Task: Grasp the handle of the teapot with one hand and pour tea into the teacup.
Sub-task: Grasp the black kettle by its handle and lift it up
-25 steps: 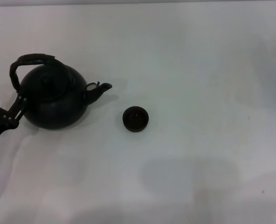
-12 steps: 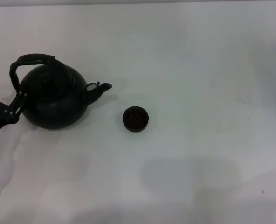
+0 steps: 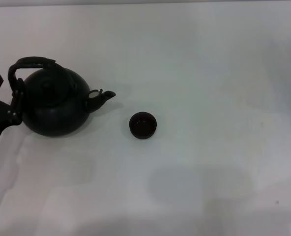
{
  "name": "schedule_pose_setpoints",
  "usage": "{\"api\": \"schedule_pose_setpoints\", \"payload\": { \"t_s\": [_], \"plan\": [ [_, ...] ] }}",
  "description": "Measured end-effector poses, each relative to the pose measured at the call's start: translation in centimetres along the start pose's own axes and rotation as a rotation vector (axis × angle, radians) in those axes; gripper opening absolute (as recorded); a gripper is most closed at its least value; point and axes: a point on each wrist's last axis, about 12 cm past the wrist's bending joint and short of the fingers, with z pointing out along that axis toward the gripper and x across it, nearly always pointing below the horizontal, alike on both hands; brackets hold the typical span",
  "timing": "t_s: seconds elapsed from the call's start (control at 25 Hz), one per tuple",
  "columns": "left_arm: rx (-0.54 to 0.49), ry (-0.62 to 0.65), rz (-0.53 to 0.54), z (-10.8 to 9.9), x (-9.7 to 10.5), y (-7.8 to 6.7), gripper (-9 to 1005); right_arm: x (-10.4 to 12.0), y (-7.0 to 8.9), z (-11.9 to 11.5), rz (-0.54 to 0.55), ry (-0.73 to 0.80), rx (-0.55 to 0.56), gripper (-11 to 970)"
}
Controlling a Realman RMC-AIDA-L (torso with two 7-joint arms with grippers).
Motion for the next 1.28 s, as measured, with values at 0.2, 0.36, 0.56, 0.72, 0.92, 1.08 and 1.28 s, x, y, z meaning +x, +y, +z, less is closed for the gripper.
{"api": "schedule_pose_setpoints", "payload": {
  "t_s": [0.2, 0.36, 0.56, 0.72, 0.92, 1.08, 1.28],
  "plan": [
    [0.008, 0.001, 0.076, 0.00, 0.02, -0.15, 398, -0.18, 0.07, 0.15, -0.001, -0.005, -0.002, 845],
    [0.008, 0.000, 0.089, 0.00, 0.03, -0.23, 347, -0.29, 0.22, 0.30, -0.001, -0.006, -0.007, 845],
    [0.013, 0.003, 0.091, -0.01, 0.06, -0.26, 283, -0.24, 0.24, 0.29, -0.001, -0.004, -0.007, 845],
    [0.015, 0.003, 0.086, 0.05, 0.03, -0.15, 174, -0.18, 0.25, 0.26, 0.000, -0.002, -0.007, 845],
    [0.018, 0.003, 0.086, 0.09, 0.00, -0.12, 130, -0.17, 0.25, 0.25, 0.000, -0.001, -0.007, 845],
    [0.018, -0.006, 0.084, 0.02, -0.07, -0.19, 110, -0.17, 0.25, 0.25, 0.000, -0.001, -0.007, 845],
    [0.020, -0.027, 0.084, 0.02, -0.31, -0.22, 104, -0.13, 0.25, 0.23, 0.001, 0.000, -0.007, 845]
  ]
}}
